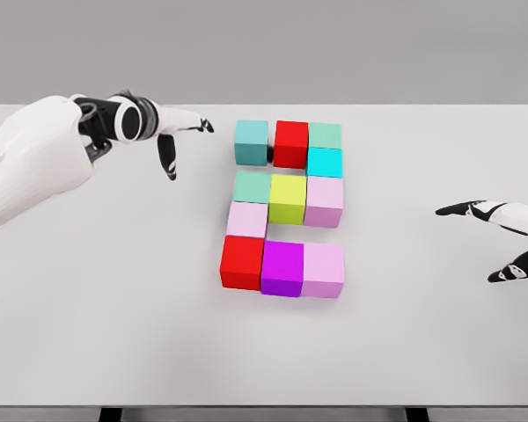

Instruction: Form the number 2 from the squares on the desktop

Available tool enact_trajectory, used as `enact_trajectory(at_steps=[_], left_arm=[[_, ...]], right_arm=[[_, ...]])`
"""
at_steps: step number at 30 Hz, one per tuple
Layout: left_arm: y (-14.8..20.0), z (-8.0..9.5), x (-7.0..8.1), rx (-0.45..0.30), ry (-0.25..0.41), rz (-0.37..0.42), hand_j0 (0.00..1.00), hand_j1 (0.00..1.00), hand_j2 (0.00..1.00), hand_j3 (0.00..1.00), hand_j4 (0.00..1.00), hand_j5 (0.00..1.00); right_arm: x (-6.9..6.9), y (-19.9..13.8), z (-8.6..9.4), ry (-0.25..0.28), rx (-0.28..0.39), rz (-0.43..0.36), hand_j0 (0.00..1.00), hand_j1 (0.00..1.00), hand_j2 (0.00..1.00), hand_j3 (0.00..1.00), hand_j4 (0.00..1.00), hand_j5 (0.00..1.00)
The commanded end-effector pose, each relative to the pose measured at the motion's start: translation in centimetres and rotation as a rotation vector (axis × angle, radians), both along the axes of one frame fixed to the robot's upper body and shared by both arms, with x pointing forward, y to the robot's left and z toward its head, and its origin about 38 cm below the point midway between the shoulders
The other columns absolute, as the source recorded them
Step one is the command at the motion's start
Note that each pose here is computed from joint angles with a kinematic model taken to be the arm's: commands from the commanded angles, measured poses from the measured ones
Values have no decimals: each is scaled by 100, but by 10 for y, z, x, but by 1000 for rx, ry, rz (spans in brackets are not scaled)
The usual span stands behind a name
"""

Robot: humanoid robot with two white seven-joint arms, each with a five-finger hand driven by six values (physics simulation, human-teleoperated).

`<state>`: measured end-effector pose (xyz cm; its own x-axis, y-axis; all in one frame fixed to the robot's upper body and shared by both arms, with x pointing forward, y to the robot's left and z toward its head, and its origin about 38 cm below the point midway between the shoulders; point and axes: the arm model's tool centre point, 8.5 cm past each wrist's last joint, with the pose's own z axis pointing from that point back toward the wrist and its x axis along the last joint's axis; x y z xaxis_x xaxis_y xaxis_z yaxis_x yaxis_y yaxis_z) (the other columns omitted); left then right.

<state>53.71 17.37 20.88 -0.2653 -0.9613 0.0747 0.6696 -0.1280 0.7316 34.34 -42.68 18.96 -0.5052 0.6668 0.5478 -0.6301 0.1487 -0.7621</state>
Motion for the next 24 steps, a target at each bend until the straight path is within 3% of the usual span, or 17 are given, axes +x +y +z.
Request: enact_trajectory(at_steps=[1,11,13,24], left_arm=[[-1,-3,-1,12,1,-7,100,100,100,100,100,100],[-8,-4,1,103,-70,-38,100,100,100,100,100,100],[-10,-9,-1,136,-75,-83,100,100,100,100,100,100],[-27,-11,-3,165,-102,-137,100,100,100,100,100,100]], right_arm=[[0,-2,0,3,5,-9,100,100,100,100,100,100],[1,-2,0,2,5,-11,100,100,100,100,100,100],[1,-2,1,1,6,-8,100,100,100,100,100,100],[0,-3,-1,7,4,-11,100,100,100,100,100,100]])
